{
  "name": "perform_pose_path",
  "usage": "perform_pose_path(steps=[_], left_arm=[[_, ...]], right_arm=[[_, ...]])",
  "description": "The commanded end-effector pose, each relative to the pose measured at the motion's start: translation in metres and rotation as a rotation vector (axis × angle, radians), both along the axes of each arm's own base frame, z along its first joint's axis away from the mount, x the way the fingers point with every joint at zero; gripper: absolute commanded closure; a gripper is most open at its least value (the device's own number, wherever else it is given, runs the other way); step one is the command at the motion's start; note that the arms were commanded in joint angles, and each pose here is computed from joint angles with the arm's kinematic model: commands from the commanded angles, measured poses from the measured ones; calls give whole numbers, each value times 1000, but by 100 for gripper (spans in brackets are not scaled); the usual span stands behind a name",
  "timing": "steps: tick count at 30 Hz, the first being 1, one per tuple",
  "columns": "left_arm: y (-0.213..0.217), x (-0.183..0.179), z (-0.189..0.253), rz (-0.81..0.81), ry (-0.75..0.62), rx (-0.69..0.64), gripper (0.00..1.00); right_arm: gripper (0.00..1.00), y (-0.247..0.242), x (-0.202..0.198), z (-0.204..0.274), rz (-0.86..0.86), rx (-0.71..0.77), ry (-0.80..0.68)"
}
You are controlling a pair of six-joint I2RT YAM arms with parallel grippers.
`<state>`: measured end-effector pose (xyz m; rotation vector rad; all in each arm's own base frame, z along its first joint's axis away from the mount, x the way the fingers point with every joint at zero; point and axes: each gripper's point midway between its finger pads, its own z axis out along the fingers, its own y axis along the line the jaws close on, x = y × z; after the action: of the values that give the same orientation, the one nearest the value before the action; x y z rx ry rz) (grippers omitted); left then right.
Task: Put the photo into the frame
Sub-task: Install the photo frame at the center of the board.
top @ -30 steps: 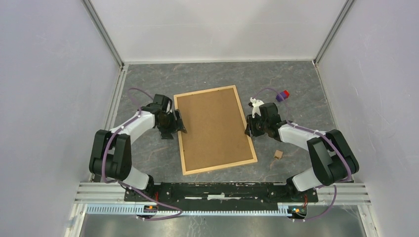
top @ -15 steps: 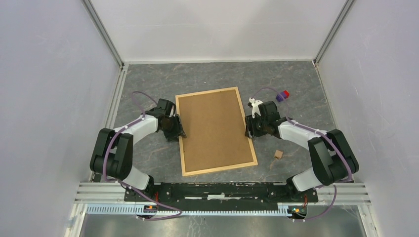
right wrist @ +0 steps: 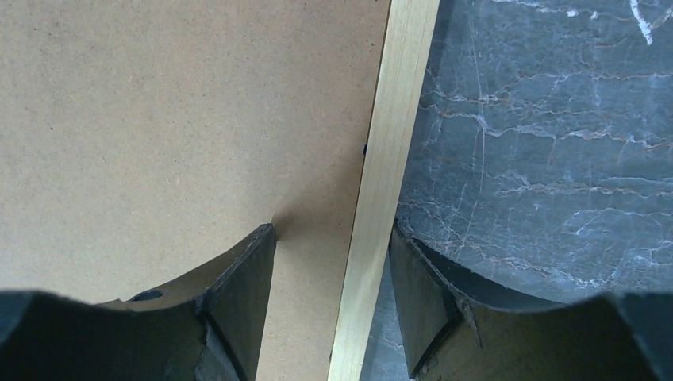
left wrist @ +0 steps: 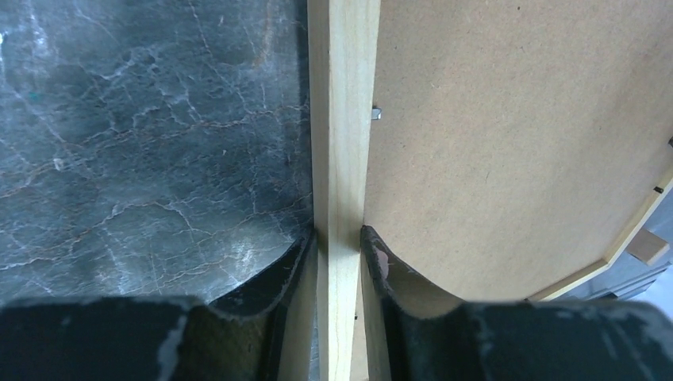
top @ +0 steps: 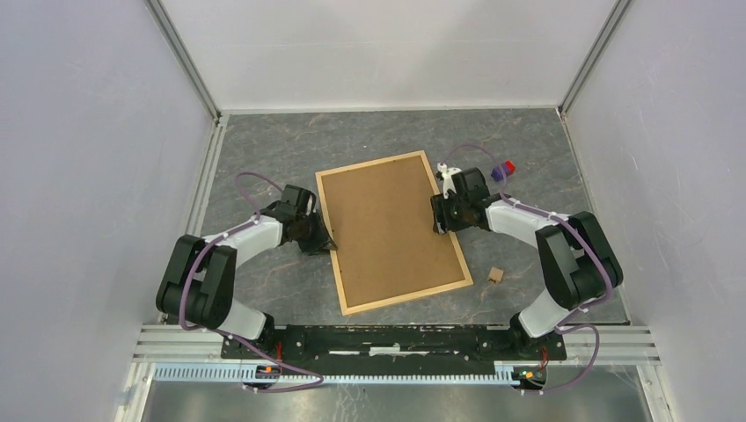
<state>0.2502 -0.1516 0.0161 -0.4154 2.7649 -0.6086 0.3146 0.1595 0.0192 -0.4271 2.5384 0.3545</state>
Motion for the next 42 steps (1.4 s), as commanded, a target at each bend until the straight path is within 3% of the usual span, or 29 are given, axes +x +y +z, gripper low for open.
perform_pose_path(steps=[1, 6, 14, 24, 31, 39, 42], left_arm=[[-3, -15, -15, -1, 72, 7, 67], [-2, -6, -11, -12, 61, 26, 70], [-2, -15, -27, 51, 106, -10, 80], [-4, -32, -27, 75, 119, -57, 80], [-2, -43, -28, 73, 123, -67, 79], [7, -12, -15, 23, 87, 37, 67], [25, -10, -16, 28, 96, 127, 67]], right_arm=[[40, 3, -16, -15, 27, -31, 78], [35, -19, -25, -10, 1, -123, 72], [13, -77, -41, 16, -119, -353, 18], [14, -27, -19, 2, -71, -125, 23], [24, 13, -8, 1, -1, 35, 57], [29, 40, -53, 13, 84, 217, 129], [27, 15, -53, 23, 49, 120, 89]])
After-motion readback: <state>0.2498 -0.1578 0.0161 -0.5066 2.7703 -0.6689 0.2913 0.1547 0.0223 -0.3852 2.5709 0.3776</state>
